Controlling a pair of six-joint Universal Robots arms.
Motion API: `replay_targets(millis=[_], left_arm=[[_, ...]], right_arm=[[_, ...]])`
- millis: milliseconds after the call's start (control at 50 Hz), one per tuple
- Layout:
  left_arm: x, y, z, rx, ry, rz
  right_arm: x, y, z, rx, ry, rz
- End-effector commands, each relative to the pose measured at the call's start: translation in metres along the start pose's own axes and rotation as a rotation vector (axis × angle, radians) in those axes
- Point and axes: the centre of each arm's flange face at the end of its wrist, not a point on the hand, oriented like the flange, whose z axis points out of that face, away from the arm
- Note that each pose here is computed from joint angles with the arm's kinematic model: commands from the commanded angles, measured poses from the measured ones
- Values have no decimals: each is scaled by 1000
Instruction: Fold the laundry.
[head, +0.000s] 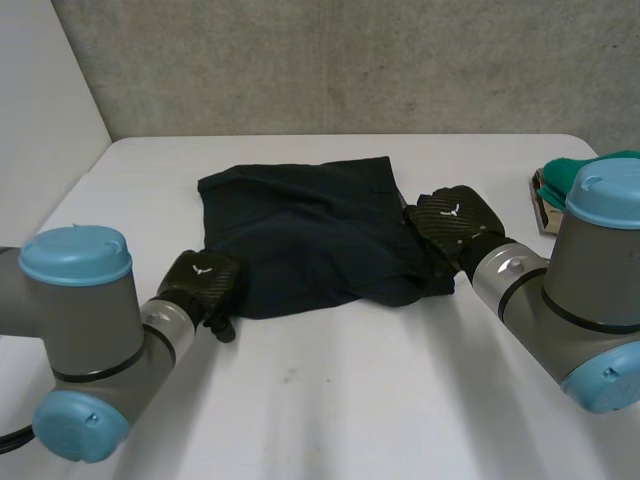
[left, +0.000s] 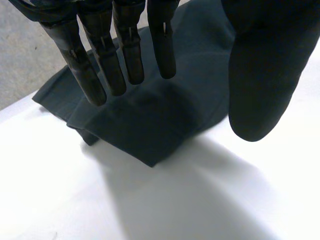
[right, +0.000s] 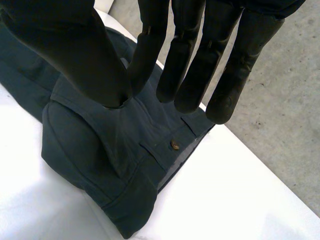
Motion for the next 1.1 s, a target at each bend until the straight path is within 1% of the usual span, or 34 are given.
replay_targets(millis=[20, 240, 460, 640, 680, 780, 860, 900, 980, 1060, 1100], left_arm=[[-2, 0, 27, 71, -30, 10], [-7, 6, 49, 59, -43, 7], [-6, 8, 52, 55, -35, 8], [-4, 4, 47, 38, -20, 10], [-5, 0, 43, 35, -19, 8], [-15, -44, 16, 134, -38, -1], [-20, -68, 2, 206, -54, -2], [-21, -74, -1, 224, -58, -2], [-22, -85, -7, 261, -61, 0], [-22, -90, -8, 275, -63, -1], [-22, -91, -9, 280, -62, -4]], right_arm=[[-2, 3, -1, -7, -10, 2], [-4, 9, 1, -27, -3, 7], [3, 26, 12, -74, 11, 26], [10, 33, 22, -86, 23, 115], [12, 33, 23, -93, 23, 122], [15, 36, 28, -147, 1, 140], [8, 45, 31, -215, -62, 189], [5, 47, 34, -224, -77, 217], [-2, 55, 44, -234, -93, 320], [-2, 61, 55, -237, -82, 364], [-1, 64, 60, -239, -76, 358]])
